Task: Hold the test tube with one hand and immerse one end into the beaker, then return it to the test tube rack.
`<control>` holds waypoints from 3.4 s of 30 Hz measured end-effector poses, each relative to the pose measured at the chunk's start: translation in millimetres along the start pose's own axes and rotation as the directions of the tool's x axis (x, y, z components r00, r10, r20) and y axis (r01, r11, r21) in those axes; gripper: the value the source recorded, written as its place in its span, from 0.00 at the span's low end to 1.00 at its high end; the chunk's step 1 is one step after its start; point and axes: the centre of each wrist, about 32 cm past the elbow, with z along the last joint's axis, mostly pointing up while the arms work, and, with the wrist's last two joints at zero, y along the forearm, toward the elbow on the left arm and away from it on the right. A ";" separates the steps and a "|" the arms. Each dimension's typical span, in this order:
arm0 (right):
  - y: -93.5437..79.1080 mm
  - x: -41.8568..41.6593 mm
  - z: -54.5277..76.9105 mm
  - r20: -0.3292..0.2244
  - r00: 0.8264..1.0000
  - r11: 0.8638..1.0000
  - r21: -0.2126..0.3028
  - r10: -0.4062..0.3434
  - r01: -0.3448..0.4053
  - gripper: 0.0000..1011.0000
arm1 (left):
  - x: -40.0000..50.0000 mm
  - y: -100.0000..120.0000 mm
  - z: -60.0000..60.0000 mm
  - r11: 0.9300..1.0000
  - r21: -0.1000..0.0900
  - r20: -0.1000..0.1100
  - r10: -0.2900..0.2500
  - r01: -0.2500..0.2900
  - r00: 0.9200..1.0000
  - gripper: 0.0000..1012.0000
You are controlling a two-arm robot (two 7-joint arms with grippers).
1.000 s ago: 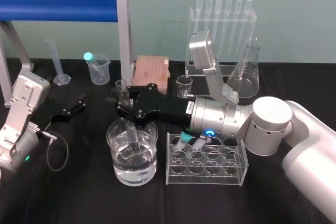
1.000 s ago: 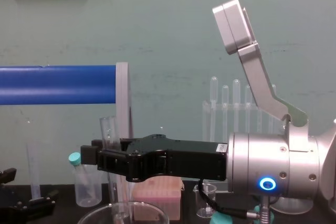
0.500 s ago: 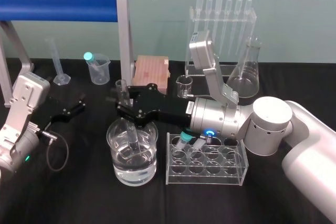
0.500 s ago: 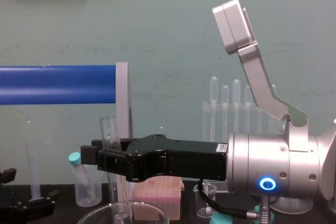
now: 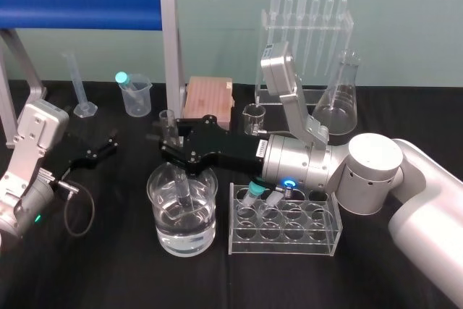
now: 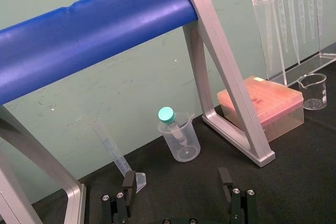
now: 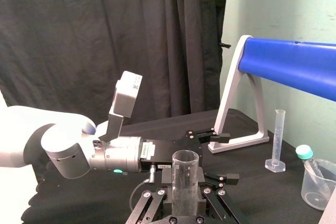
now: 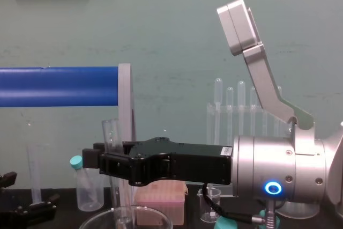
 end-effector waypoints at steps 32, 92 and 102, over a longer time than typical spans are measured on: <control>0.0 0.0 0.0 0.000 1.000 1.000 0.000 0.000 0.000 0.24 | 0.0 0.0 0.0 1.000 0.000 0.000 0.000 0.000 1.000 0.99; 0.0 0.0 0.0 0.000 1.000 1.000 0.000 0.000 0.000 0.24 | 0.0 0.0 0.0 1.000 0.000 0.000 0.000 0.000 1.000 0.99; 0.0 0.0 0.0 0.000 1.000 1.000 0.000 0.000 0.000 0.24 | 0.0 0.0 0.0 1.000 0.000 0.000 0.000 0.000 1.000 0.99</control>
